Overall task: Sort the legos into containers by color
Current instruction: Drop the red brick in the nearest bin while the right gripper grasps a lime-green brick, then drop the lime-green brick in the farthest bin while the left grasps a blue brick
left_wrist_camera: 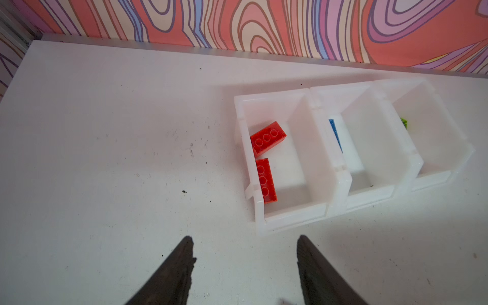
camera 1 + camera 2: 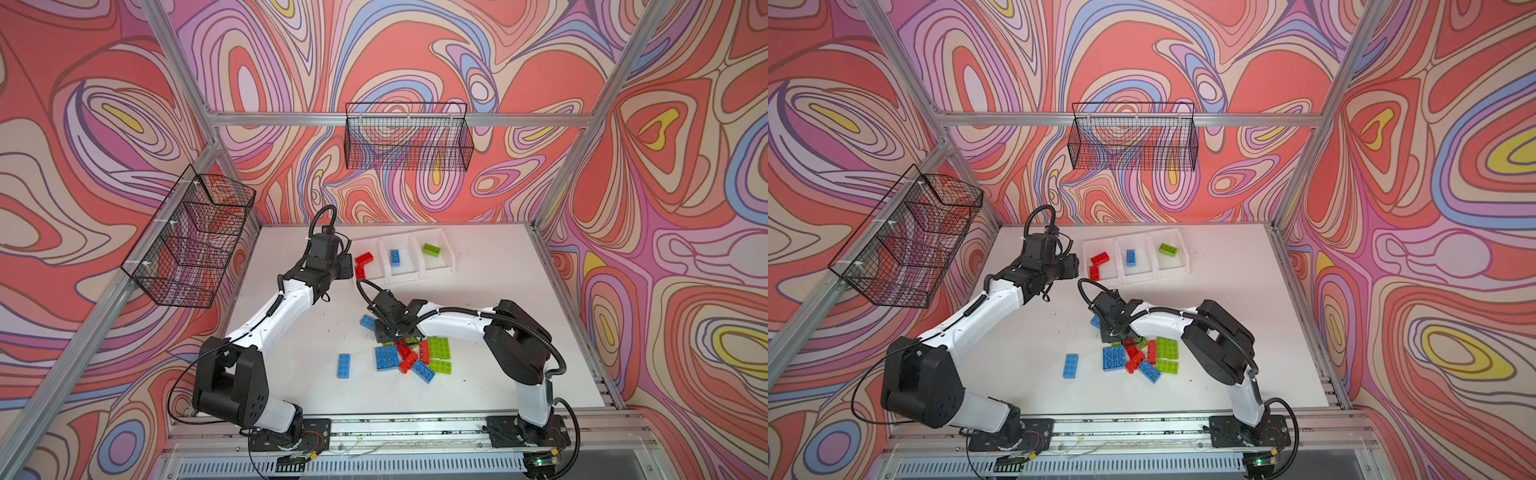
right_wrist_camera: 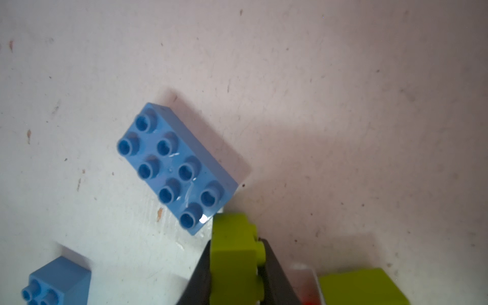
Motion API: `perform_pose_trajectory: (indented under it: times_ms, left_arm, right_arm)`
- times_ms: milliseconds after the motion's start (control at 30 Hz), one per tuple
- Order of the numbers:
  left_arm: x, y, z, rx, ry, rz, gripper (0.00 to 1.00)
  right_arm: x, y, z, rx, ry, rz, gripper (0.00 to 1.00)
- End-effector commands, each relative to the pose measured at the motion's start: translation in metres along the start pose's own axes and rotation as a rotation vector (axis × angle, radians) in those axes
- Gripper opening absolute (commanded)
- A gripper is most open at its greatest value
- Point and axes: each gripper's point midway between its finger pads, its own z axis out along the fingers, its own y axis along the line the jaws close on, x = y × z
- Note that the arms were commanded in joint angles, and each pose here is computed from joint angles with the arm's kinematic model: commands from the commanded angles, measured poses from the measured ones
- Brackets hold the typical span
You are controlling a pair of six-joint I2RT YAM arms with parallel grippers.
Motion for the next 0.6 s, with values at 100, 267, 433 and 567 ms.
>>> perform_pose_trajectory:
  times_ms: [100, 267, 433, 567]
  left_arm:
    - [0.016, 0.011, -0.014, -0.018, 0.023, 0.005, 0.65]
    - [0.035, 0.017, -0.027, -0.02, 0.056, -0.007, 0.65]
    - [0.065, 0.025, -0.042, -0.027, 0.112, -0.04, 0.65]
    - [0.094, 0.032, -0.052, -0.03, 0.155, -0.091, 0.66]
  right_arm:
    - [-0.043, -0.007, -0.036, 0.031, -0.137, 0.018, 0.18]
    - [-0.103, -0.043, -0.077, 0.045, -0.281, 0.075, 0.18]
    - [-0.164, -0.099, -0.114, 0.123, -0.407, 0.101, 0.18]
    - [-0.2, -0.155, -0.121, 0.167, -0.447, 0.149, 0.19]
